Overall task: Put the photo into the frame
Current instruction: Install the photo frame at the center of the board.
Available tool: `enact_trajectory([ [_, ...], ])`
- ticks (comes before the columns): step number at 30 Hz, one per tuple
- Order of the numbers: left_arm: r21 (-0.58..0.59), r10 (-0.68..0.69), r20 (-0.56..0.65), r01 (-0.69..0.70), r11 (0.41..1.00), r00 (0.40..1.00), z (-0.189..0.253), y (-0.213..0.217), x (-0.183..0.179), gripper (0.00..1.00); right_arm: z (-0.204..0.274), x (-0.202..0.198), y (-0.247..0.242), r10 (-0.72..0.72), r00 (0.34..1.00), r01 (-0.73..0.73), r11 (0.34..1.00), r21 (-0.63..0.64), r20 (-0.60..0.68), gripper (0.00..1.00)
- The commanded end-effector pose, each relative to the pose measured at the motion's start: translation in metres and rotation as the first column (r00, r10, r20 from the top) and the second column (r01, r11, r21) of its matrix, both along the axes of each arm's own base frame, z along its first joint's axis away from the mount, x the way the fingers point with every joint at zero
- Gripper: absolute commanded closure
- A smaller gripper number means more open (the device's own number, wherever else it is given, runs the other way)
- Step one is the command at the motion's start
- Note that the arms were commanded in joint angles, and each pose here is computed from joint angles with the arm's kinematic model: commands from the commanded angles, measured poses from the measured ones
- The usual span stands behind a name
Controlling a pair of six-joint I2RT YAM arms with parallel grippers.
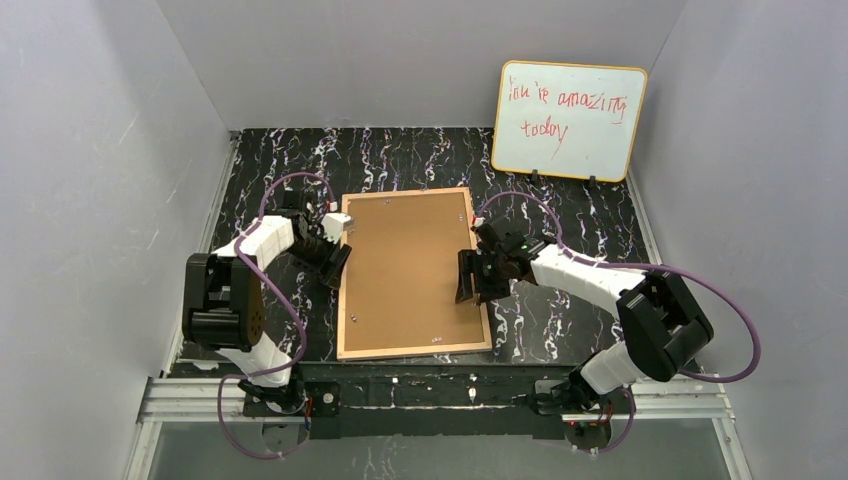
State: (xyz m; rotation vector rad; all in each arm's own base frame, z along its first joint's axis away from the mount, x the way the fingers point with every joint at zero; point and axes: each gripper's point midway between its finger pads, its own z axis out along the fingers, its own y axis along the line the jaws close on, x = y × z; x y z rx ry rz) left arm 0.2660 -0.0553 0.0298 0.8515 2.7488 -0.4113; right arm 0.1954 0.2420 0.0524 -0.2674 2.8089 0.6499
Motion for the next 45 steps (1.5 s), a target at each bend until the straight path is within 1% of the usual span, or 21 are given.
enact_trajectory([
  [1, -0.040, -0.013, -0.031, 0.011, 0.999, 0.999, 0.000, -0.006, -0.014, 0.33, -0.006, -0.009, -0.003, -0.002, 1.000, 0.002, 1.000, 0.000, -0.019, 0.31],
  [10, -0.065, -0.017, -0.057, 0.013, 0.998, 0.998, -0.005, -0.012, -0.020, 0.33, -0.003, -0.013, 0.000, -0.012, 0.999, 0.013, 1.000, 0.014, -0.040, 0.33],
  [20, -0.074, -0.023, -0.057, 0.019, 0.997, 0.998, -0.007, -0.014, -0.020, 0.33, 0.001, -0.017, 0.006, -0.004, 0.997, 0.006, 1.000, 0.029, -0.079, 0.35],
  [25, -0.062, -0.029, -0.054, 0.026, 0.998, 0.998, -0.008, -0.012, -0.021, 0.33, 0.021, 0.006, 0.002, 0.012, 1.000, -0.011, 1.000, -0.021, 0.024, 0.35],
  [28, -0.059, -0.031, -0.050, 0.028, 0.998, 0.998, -0.008, -0.012, -0.021, 0.33, 0.026, 0.017, 0.002, 0.013, 0.998, -0.011, 0.999, -0.036, 0.055, 0.34],
  [35, -0.058, -0.032, -0.051, 0.029, 0.998, 0.998, -0.007, -0.011, -0.022, 0.33, 0.013, 0.021, 0.003, 0.007, 0.999, -0.005, 0.999, -0.041, 0.054, 0.34],
  [39, -0.058, -0.031, -0.050, 0.028, 0.998, 0.998, -0.007, -0.011, -0.021, 0.33, 0.003, 0.013, -0.003, 0.009, 1.000, -0.007, 0.998, -0.059, 0.025, 0.34],
  [45, -0.063, -0.030, -0.052, 0.027, 0.998, 0.998, -0.006, -0.012, -0.020, 0.33, -0.003, 0.002, -0.006, 0.002, 1.000, -0.003, 0.999, -0.050, -0.008, 0.35],
])
